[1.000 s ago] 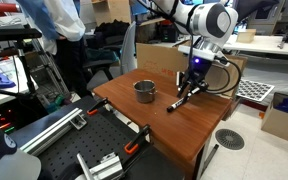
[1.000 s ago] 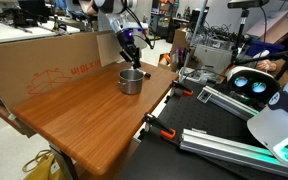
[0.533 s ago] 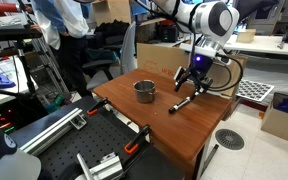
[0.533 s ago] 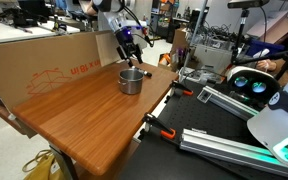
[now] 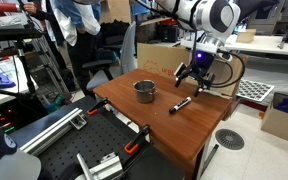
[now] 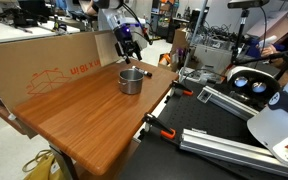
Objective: Put the marker on the desk
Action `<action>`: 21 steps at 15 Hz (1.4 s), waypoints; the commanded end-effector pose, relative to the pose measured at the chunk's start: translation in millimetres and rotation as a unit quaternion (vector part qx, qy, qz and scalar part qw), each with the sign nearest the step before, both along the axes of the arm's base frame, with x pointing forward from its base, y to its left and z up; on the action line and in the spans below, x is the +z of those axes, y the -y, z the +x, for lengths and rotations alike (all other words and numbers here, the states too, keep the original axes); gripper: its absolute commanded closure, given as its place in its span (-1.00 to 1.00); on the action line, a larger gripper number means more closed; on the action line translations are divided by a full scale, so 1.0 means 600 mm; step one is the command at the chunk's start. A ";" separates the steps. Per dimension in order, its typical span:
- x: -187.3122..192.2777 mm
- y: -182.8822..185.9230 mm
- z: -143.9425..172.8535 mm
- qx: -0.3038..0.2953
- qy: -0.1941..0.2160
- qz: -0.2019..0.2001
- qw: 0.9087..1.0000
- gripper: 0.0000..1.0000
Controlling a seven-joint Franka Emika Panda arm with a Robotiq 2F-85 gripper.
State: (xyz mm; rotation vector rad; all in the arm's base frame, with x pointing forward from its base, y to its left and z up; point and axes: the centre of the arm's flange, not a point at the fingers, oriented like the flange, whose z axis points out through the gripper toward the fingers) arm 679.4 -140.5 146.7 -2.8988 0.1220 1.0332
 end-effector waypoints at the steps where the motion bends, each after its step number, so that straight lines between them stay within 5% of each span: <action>1: 0.047 -0.012 -0.013 0.014 0.031 -0.007 0.999 -1.00; 13: 0.249 -0.055 -0.100 0.072 0.158 0.040 0.984 -1.00; 15: 0.258 -0.061 -0.113 0.077 0.159 0.032 0.984 -1.00; 16: 0.256 -0.051 -0.059 0.068 0.139 0.029 0.988 -1.00; 21: 0.254 -0.055 -0.083 0.069 0.145 0.029 0.987 -1.00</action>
